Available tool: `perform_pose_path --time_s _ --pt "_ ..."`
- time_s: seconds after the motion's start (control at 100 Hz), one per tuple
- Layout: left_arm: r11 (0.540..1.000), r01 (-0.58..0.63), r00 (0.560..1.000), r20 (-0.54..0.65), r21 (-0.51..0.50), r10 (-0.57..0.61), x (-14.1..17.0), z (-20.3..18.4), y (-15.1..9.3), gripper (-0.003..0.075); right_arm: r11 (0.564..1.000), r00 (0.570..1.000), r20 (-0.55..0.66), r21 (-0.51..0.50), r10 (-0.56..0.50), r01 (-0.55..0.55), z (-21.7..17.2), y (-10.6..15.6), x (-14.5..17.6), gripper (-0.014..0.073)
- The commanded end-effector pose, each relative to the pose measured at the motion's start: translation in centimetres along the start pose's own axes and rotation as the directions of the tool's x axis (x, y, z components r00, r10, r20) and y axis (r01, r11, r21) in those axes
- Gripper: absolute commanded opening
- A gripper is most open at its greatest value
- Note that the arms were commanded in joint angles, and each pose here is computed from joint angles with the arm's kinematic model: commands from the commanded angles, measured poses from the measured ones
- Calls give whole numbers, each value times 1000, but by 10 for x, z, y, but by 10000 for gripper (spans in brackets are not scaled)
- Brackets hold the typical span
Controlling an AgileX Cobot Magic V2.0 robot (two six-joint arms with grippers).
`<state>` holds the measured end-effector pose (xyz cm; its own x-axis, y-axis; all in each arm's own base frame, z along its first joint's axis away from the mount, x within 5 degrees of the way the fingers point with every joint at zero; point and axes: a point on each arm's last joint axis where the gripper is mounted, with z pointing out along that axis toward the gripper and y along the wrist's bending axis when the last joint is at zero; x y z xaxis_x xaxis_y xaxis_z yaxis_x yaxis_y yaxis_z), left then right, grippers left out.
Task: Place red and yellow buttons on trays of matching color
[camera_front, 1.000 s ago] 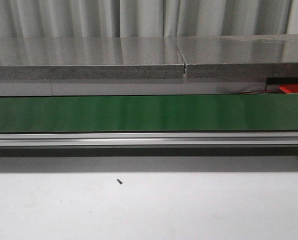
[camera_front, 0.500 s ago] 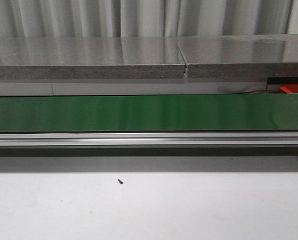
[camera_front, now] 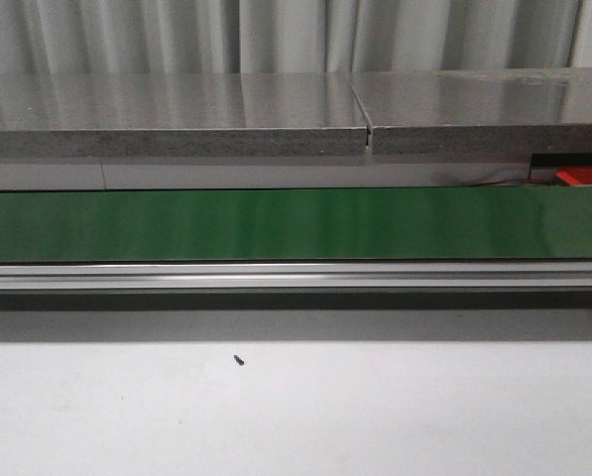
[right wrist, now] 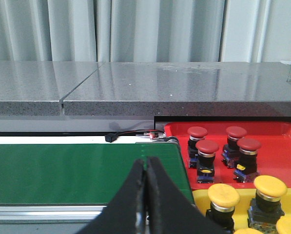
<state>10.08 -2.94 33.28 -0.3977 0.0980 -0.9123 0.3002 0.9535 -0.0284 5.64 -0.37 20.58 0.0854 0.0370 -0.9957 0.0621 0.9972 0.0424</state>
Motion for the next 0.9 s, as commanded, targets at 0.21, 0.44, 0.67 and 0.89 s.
perform_pose_path --time_s 0.21,0.44,0.67,0.89 --pt "993 26 933 360 -119 19 0 1 11 -19 1000 995 100 -18 -13 15 -2 2 -8 -115" --pt "981 29 900 432 -190 57 24 -3 16 -19 1000 995 100 -18 -13 15 -2 2 -8 -115" --pt "973 42 868 490 -228 78 50 -10 16 -19 1000 995 100 -18 -13 15 -2 2 -8 -115" --pt "964 61 857 509 -260 83 90 -7 17 -19 1000 995 100 -18 -13 15 -2 2 -8 -115"
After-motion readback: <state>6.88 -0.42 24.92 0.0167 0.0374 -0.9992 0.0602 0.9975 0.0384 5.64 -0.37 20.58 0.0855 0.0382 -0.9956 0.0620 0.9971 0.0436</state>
